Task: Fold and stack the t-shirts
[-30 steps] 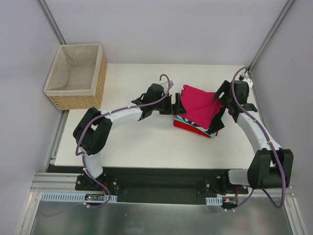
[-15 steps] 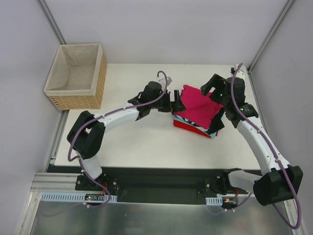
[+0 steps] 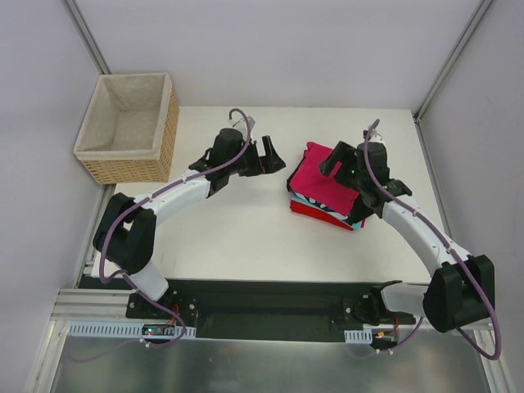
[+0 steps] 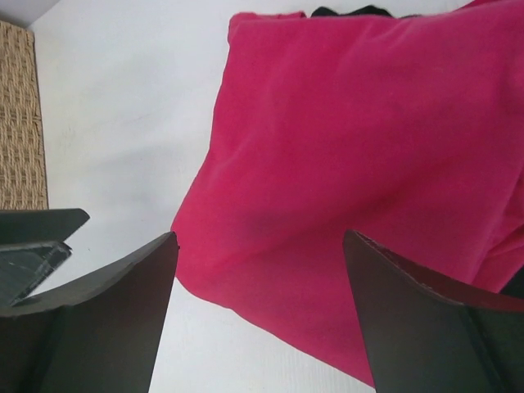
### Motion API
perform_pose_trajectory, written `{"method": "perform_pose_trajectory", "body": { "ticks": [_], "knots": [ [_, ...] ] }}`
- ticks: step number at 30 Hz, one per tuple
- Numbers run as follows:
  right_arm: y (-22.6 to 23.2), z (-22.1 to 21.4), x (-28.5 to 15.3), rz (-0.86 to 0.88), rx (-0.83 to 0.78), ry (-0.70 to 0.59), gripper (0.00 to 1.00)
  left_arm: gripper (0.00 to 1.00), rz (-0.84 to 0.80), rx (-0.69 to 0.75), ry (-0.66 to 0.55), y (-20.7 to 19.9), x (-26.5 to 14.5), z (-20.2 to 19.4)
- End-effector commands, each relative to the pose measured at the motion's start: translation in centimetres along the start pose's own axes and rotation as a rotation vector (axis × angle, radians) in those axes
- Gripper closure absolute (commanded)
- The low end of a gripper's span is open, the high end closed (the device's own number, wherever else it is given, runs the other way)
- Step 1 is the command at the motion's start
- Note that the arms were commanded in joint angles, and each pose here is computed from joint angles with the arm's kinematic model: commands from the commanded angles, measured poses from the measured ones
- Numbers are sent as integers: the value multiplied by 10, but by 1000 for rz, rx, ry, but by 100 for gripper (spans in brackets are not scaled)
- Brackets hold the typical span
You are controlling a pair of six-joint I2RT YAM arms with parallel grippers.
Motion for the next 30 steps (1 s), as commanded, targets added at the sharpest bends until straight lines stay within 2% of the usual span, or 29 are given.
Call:
{"method": "perform_pose_trajectory", "body": {
  "ticks": [1,13,17,22,30],
  "knots": [
    [4,-19,6,33,19,26,16,1,-18,21,-22,-6,-7,5],
    [-46,-82,-16,-89,-3,99,16,1,-10,16,-21,-1,-5,5],
    [-54,-88,-26,-107,-11,92,16,1,-11,13,-20,-1,-7,5],
    [-38,-61,-35,-76,-50,27,15,1,-13,4,-16,-1,-9,2],
    [38,14,-22,162,-112,-21,15,1,-14,8,5,6,-24,-11]
  ]
}}
Point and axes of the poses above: each gripper's point midway between its finger pads, its own x axis out along the fingers, its own y axis along the line the jaws close on, z = x × y, the point moved 6 cm from there along -x, back along the fingers, and after that the axes turned 4 degrees about -x, right-handed, at the moved point
